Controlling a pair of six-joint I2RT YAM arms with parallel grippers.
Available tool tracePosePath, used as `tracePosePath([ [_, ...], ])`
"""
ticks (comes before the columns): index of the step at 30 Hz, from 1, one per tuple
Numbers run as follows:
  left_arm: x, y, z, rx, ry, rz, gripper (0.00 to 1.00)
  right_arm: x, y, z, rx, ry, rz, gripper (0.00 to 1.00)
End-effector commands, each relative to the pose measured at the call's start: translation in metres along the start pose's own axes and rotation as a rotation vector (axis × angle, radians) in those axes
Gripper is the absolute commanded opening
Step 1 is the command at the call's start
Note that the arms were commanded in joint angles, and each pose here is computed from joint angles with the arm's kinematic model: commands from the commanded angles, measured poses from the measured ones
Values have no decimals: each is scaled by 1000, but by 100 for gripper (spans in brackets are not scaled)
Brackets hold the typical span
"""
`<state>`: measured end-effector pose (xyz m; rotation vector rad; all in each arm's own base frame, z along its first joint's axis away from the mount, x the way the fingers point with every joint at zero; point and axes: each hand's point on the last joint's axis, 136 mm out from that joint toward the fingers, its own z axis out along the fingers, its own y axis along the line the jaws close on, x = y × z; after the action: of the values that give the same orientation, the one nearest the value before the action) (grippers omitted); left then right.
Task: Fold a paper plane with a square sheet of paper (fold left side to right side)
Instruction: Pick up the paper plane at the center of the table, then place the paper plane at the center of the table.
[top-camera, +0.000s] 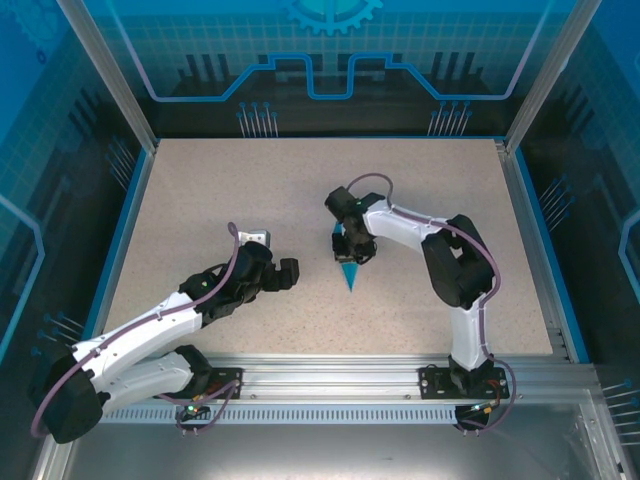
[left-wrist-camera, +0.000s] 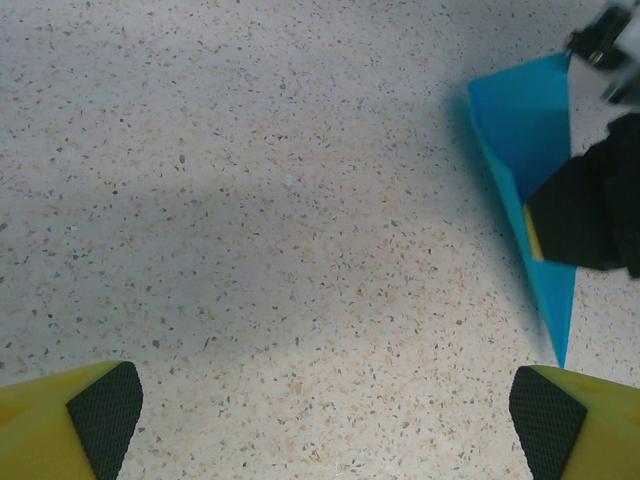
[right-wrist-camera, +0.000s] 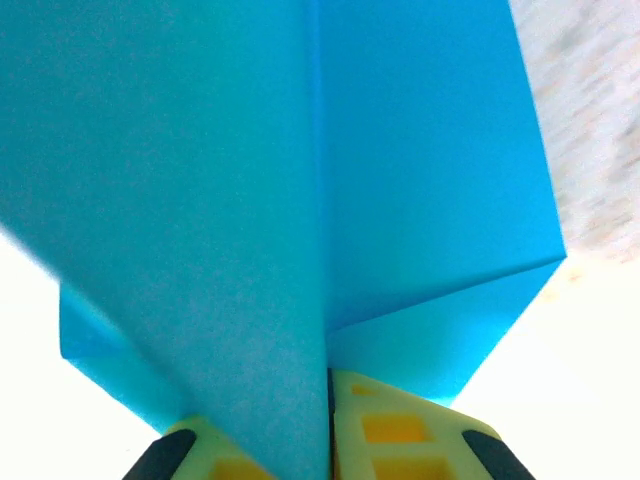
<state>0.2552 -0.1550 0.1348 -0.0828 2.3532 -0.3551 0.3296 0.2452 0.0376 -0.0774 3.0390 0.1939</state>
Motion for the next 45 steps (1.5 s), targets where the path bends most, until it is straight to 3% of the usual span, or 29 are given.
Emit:
tracePosePath([
  [1, 2, 9, 2, -36, -6, 23, 98, -25, -28, -14, 68, -34, 30, 9],
  [10, 2, 9, 2, -41, -1, 32, 98, -67, -41, 2, 111, -15, 18, 9],
  [17, 2, 9, 3, -42, 5, 32, 98, -68, -41, 24, 99, 48, 21, 11],
  [27, 1, 6, 5, -43, 14, 35, 98, -63, -40, 34, 88, 80, 12, 22],
  [35, -1, 5, 4, -43, 14, 36, 98, -66, -36, 17, 81, 53, -3, 25],
  [45, -6, 1, 3, -34, 8, 30, 98, -62, -27, -38, 84, -23, -37, 36],
])
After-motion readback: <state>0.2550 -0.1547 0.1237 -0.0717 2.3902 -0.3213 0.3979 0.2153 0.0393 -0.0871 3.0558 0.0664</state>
